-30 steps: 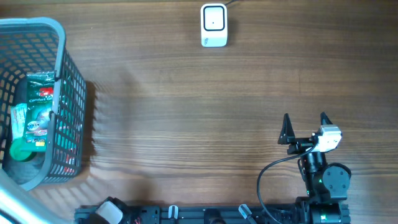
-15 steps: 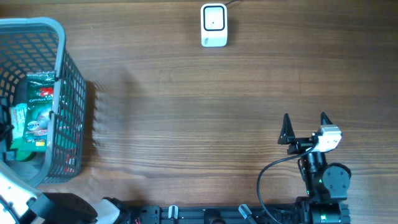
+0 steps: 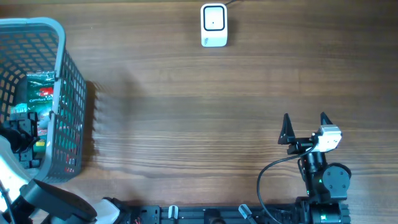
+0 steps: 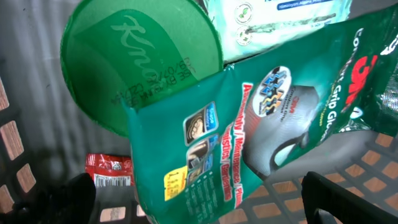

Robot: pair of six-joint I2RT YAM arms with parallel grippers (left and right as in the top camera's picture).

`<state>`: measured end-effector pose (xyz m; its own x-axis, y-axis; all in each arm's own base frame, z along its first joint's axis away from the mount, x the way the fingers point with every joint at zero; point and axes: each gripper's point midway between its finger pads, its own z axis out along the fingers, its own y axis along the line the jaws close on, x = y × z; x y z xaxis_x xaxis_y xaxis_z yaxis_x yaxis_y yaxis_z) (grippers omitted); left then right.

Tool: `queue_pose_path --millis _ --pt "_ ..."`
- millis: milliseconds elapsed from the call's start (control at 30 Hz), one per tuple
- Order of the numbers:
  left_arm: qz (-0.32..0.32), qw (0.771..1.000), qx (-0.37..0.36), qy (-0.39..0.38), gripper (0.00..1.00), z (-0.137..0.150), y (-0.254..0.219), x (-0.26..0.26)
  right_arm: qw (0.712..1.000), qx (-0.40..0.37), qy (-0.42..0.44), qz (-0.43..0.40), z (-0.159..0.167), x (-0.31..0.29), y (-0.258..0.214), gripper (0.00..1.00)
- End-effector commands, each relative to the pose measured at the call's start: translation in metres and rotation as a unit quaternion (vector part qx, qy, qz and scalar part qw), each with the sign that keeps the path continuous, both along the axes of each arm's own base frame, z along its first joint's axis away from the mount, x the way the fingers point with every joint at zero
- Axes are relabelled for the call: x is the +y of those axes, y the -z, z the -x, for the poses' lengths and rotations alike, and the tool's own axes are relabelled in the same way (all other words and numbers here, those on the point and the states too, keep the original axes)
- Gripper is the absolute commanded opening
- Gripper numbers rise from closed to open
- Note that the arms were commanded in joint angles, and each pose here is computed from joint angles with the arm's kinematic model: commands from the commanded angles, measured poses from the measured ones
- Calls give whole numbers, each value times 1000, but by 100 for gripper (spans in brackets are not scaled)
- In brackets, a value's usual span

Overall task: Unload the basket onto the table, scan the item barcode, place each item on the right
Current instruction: 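Reach the left gripper into the basket and grasp the green 3M packet, then lift the green packet out and place it on the table center-right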

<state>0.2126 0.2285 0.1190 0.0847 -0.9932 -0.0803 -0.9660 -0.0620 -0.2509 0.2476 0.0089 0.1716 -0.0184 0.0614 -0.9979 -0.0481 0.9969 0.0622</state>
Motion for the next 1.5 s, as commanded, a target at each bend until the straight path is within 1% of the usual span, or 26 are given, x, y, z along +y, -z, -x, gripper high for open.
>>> queue_pose_path --millis 0,167,333,467,600,633,667,700,733,767,833,967,1100,1133,1233,1267,1300,1333,1467 --pt "-1 1000 0 5 100 1 6 -1 1000 -4 6 5 0 -2 -2 100" --pt "11 1000 -3 7 100 1 19 -6 1000 -4 6 4 0 -2 -2 100" --pt "28 999 -27 15 100 -12 26 -7 1000 -4 6 4 0 -2 -2 100" --pt "23 998 -35 39 100 -33 37 -7 1000 -4 6 5 0 -2 -2 100" --pt "16 996 -42 82 100 -64 53 -16 1000 -4 6 4 0 -2 -2 100" --pt "12 994 -48 98 93 -76 56 -21 1000 -4 6 5 0 -2 -2 100" --pt "8 993 -51 109 68 -83 57 -24 1000 -4 6 4 0 -2 -2 100" --pt "2 991 -58 121 38 -92 56 -28 1000 -4 6 5 0 -2 -2 100" --pt "-5 989 -65 129 15 -99 55 -30 1000 -4 6 4 0 -2 -2 100" --pt "-12 988 -72 134 4 -104 52 -31 1000 -4 6 4 0 -2 -2 100" --pt "-22 987 -83 137 4 -110 47 -28 1000 -4 6 5 0 -2 -2 100" --pt "-50 985 -109 127 4 -114 14 -14 1000 -4 6 5 0 -2 -2 100" --pt "-112 974 -162 108 4 -109 -68 4 1000 -4 6 5 0 -2 -2 100" --pt "-137 968 -182 102 4 -102 -102 6 1000 -4 6 4 0 -2 -2 100" --pt "-182 954 -220 96 4 -87 -160 -1 1000 -4 6 5 0 -2 -2 100" --pt "-204 945 -239 96 4 -79 -185 -8 1000 -4 6 5 0 -2 -2 100" --pt "-216 939 -249 96 4 -74 -197 -12 1000 -4 6 5 0 -2 -2 100" --pt "-238 927 -272 98 4 -63 -221 -24 1000 -4 6 4 0 -2 -2 100" --pt "-246 904 -326 125 4 -40 -256 -66 1000 -4 6 5 0 -2 -2 100"
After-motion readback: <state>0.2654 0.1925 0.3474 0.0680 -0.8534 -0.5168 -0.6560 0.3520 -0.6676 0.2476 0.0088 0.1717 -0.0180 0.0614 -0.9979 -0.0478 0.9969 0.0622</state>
